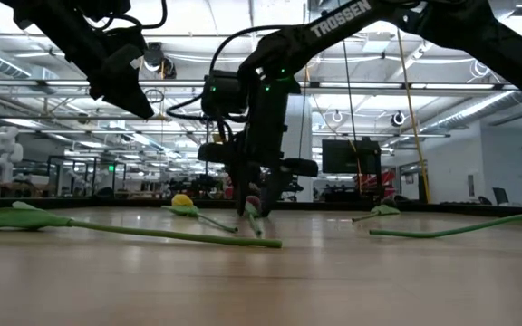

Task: Sort flowers into vase by color
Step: Put the top red tulip into the transparent vase

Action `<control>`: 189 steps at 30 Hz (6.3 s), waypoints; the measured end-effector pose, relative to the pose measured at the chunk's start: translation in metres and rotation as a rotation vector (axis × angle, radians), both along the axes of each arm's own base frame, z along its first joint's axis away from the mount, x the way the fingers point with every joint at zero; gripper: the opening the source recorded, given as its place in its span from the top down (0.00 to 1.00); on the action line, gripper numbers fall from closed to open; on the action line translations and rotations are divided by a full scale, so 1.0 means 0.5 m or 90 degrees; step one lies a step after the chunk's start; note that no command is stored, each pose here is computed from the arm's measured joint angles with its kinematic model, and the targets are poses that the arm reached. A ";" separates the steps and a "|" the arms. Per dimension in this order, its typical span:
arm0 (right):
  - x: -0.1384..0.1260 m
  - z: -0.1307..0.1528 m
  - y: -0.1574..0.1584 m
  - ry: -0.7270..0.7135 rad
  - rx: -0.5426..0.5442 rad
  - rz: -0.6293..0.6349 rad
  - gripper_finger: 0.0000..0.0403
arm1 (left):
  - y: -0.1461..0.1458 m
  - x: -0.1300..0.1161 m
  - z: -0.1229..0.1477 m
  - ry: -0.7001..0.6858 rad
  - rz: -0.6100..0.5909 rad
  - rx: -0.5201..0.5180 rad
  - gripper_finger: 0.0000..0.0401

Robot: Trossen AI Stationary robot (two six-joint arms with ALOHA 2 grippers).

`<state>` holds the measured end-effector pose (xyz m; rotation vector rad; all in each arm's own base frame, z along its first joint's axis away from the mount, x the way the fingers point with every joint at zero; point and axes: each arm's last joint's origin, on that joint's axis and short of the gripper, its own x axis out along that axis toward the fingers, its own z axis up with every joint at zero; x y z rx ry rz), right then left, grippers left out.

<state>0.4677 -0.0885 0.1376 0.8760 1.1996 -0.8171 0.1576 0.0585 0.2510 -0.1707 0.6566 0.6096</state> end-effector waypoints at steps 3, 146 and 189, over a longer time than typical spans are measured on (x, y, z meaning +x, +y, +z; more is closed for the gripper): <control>0.001 -0.011 0.008 0.014 -0.007 0.010 0.59 | 0.000 0.000 0.000 0.010 -0.012 0.014 0.69; -0.176 0.581 0.137 -0.494 -0.407 0.379 0.63 | -0.025 0.055 0.329 -0.485 -0.369 0.067 0.98; -0.160 0.510 0.387 -0.513 -0.322 0.052 0.60 | -0.301 -0.184 0.261 -0.525 -0.746 -0.142 0.98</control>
